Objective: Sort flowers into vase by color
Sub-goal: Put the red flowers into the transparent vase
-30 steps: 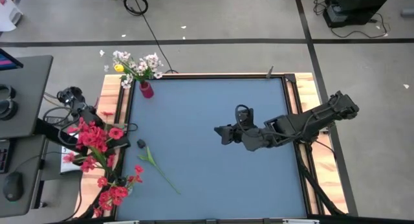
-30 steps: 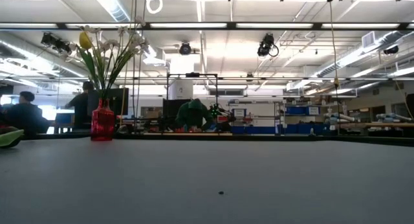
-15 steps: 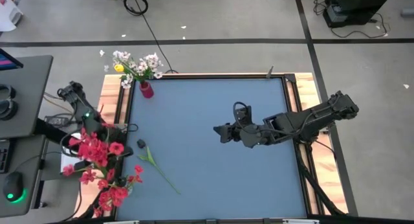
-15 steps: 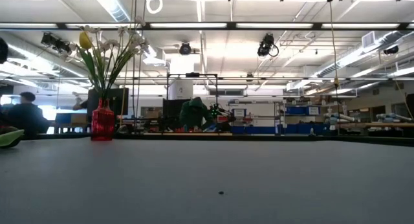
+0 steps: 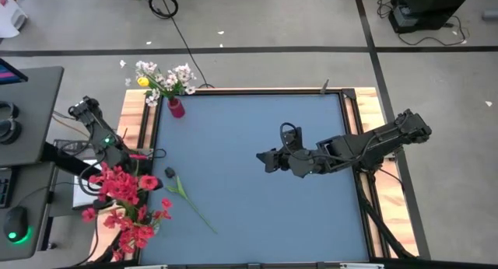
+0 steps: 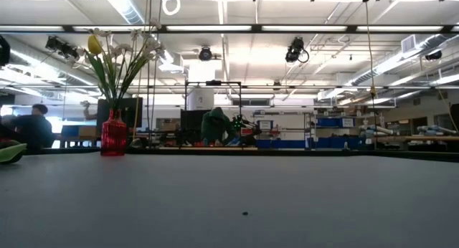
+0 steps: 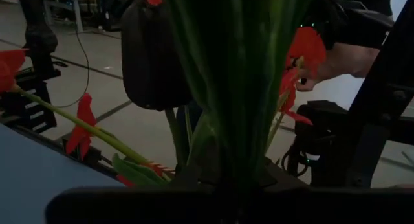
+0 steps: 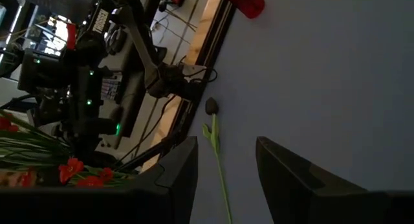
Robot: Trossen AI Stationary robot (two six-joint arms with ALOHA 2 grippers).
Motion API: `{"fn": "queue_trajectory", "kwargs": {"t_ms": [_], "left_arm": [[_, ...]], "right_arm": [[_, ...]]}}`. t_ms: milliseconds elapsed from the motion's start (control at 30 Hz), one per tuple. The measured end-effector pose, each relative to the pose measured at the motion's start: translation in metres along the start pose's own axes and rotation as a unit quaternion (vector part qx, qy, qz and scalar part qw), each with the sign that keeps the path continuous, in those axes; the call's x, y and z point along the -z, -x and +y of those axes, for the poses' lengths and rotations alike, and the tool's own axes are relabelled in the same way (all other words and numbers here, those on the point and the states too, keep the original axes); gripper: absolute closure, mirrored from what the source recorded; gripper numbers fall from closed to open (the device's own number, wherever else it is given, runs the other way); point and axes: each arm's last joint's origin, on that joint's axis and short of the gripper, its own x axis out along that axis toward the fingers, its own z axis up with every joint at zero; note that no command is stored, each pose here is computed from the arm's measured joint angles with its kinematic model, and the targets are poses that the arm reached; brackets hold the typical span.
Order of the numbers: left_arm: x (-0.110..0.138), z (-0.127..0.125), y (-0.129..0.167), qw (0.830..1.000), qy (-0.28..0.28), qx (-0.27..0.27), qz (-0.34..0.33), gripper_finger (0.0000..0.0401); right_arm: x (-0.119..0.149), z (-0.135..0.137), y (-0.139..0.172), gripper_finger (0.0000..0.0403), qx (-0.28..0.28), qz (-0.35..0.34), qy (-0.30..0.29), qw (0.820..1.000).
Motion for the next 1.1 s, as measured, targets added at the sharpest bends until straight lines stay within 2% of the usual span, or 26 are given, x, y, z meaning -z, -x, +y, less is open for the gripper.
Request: {"fn": "queue_trajectory", "kwargs": {"t_ms": [367,567,867,1100], "left_arm": [[-0.0011,-0.0013,0.0001,0.998,0.064,0.022,-0.003,0.0370],[-0.0017,-0.0014,0.0001,0.992,0.124,0.024,-0.005,0.0326],[-0.0018,-0.0014,0.0002,0.995,0.102,0.023,-0.005,0.0239],[-0.0036,-0.0024,0.0010,0.994,0.105,0.033,-0.004,0.0220]], "right_arm": [[0.0010,0.0002,0.0000,0.0239,-0.003,0.018,0.004,1.000],[0.0015,0.0003,0.0000,0.0239,-0.005,0.026,0.005,1.000],[0.0019,0.0004,0.0002,0.0239,-0.006,0.034,0.008,0.999],[0.0022,0.0004,0.0002,0.0239,-0.008,0.039,0.013,0.999]]}}
